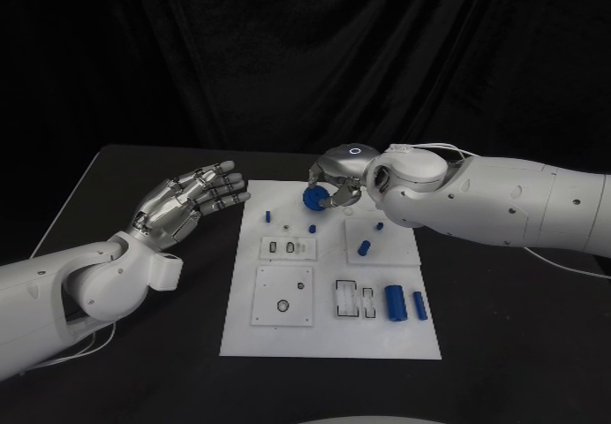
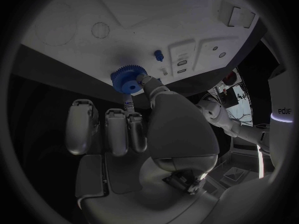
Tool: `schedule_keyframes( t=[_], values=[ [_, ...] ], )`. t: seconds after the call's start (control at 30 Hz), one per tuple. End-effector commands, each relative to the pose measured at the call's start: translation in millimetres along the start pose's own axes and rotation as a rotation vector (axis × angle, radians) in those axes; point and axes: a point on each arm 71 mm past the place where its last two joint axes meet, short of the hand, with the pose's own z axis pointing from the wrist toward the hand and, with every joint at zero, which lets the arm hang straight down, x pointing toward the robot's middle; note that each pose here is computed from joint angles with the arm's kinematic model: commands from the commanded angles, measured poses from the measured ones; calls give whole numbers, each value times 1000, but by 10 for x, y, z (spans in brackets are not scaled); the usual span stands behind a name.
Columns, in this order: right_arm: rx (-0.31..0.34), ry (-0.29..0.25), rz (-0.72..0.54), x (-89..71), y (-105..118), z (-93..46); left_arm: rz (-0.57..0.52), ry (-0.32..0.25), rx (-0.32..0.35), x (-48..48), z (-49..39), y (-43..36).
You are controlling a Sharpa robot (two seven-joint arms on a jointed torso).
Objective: Assemble the parts on the task board
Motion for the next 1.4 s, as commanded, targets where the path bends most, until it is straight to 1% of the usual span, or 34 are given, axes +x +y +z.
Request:
schedule_keyframes(
  t=[0.03,0.23,0.4,0.6,0.97,1.4],
  values=[
    [-9,34,-19,57,18,37,-16,13,103,19,5,-60],
    [-1,53,-20,130,35,100,-19,17,100,24,18,-50],
    [-4,43,-19,149,38,129,-19,17,100,21,19,-49],
    [-14,34,-18,152,62,148,-18,17,99,19,18,-47],
    [-30,37,-20,154,96,179,-19,18,98,24,22,-43],
    [-29,35,-19,154,85,169,-18,16,96,15,19,-42]
  ],
)
